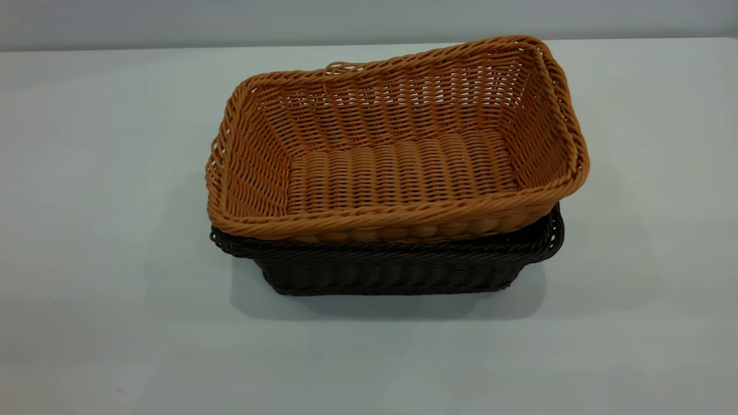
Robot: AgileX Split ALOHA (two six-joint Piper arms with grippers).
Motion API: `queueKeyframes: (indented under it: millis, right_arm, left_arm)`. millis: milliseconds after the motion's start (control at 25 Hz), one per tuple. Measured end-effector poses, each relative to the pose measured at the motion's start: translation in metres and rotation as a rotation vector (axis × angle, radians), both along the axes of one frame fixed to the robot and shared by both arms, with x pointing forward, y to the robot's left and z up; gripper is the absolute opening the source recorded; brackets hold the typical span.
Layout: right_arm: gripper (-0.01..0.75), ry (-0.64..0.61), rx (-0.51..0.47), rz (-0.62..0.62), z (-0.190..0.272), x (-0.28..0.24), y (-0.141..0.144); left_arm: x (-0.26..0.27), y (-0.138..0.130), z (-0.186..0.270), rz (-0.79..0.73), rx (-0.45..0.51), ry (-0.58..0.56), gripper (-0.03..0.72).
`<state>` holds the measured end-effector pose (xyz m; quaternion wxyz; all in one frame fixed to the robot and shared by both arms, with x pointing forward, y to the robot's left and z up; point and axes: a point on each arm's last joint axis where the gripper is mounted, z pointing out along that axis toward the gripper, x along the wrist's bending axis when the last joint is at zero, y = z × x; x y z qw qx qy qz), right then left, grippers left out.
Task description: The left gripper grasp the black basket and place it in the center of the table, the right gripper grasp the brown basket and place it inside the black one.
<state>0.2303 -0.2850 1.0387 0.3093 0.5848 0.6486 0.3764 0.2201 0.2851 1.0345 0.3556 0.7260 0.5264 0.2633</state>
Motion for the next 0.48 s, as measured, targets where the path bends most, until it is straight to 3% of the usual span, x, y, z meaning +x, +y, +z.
queueKeyframes:
  millis: [480]
  right_arm:
    - [0.313, 0.000, 0.001, -0.004, 0.0000, 0.0001, 0.0001]
  left_arm:
    - [-0.0001, 0.0002, -0.0001, -0.008, 0.008, -0.002, 0.393]
